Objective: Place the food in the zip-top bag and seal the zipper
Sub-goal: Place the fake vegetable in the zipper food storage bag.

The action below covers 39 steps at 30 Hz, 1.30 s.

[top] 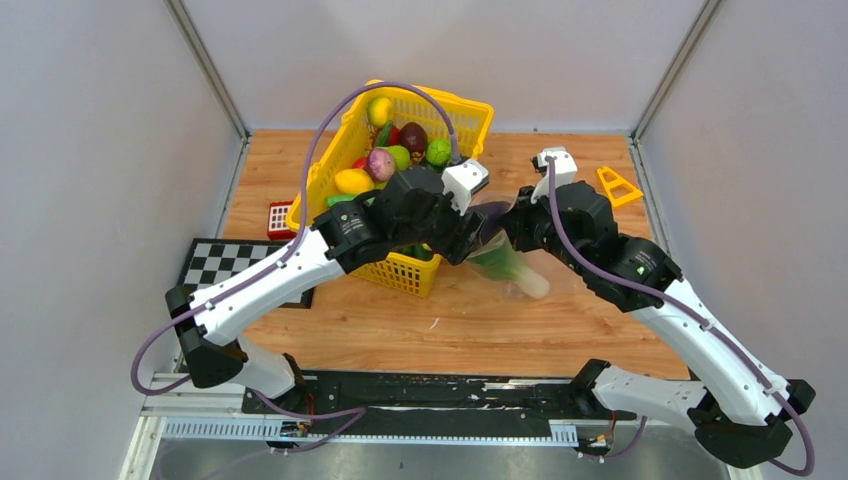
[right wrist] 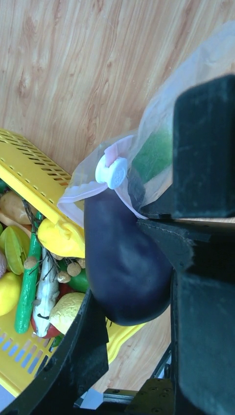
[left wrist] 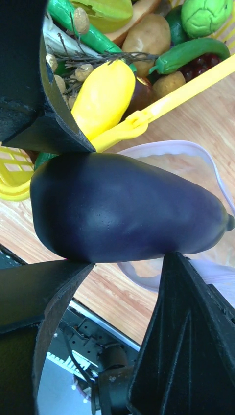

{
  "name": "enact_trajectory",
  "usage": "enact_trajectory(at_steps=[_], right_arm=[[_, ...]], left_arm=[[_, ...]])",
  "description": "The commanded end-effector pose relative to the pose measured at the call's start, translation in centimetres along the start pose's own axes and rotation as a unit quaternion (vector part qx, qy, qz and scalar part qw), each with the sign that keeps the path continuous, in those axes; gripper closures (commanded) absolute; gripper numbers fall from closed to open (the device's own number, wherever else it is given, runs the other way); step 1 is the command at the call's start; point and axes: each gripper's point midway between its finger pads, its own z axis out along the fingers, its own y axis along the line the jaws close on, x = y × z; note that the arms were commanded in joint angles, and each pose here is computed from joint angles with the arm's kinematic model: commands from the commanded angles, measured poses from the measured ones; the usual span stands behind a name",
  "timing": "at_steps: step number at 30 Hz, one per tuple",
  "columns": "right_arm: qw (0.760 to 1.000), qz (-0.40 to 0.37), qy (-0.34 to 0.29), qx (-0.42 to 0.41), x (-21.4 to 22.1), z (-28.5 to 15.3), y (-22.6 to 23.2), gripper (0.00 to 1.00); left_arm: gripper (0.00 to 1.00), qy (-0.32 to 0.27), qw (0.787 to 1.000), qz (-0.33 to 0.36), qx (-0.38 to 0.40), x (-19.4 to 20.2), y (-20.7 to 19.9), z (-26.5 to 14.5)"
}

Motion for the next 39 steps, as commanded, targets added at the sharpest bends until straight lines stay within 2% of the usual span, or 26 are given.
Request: enact_trajectory(at_steps=[1, 9, 14, 17, 26, 30, 33, 35, 39], right_arm=[[0.999, 0.003, -0.032, -0.036, -1.5, -0.2, 1.4, 1.00], [0.985, -0.104, -0.049, -0.130, -1.4, -1.9, 3.4, 1.00], [0.980, -0.150, -0.055, -0.120, -1.4, -2.6, 2.5, 1.00], [0.970, -0.177, -0.046, -0.162, -0.8, -2.7, 3.8, 1.00], [0.966, -0.149, -0.040, -0.206, -0.2, -2.6, 5.5, 1.00], [0.972, -0.131, -0.045, -0.189, -0.2, -2.4, 4.9, 1.00], [0.977, -0.112, -0.067, -0.167, -0.9, -2.5, 4.2, 1.00], [0.979, -0.102, -0.079, -0.160, -1.2, -2.6, 4.0, 1.00], [0.983, -0.080, -0.091, -0.135, -1.3, -2.4, 3.1, 1.00]], left_arm=[[0.69, 0.007, 0.998, 0.052, 0.038, -1.2, -1.3, -0.9], [0.69, 0.028, 0.988, 0.123, 0.089, -0.6, -2.3, -1.6], [0.70, 0.041, 0.982, 0.157, 0.099, 0.4, -2.2, -2.8], [0.71, 0.031, 0.978, 0.166, 0.126, 0.2, -3.0, -3.2], [0.69, -0.005, 0.983, 0.128, 0.131, -1.9, -3.9, -1.6], [0.62, 0.005, 0.982, 0.121, 0.143, -1.6, -4.4, -1.0], [0.52, -0.003, 0.985, 0.106, 0.137, -1.8, -4.4, -0.6], [0.38, -0.018, 0.985, 0.100, 0.136, -2.0, -4.4, -0.6], [0.20, -0.050, 0.987, 0.078, 0.129, -2.5, -4.3, -1.0]])
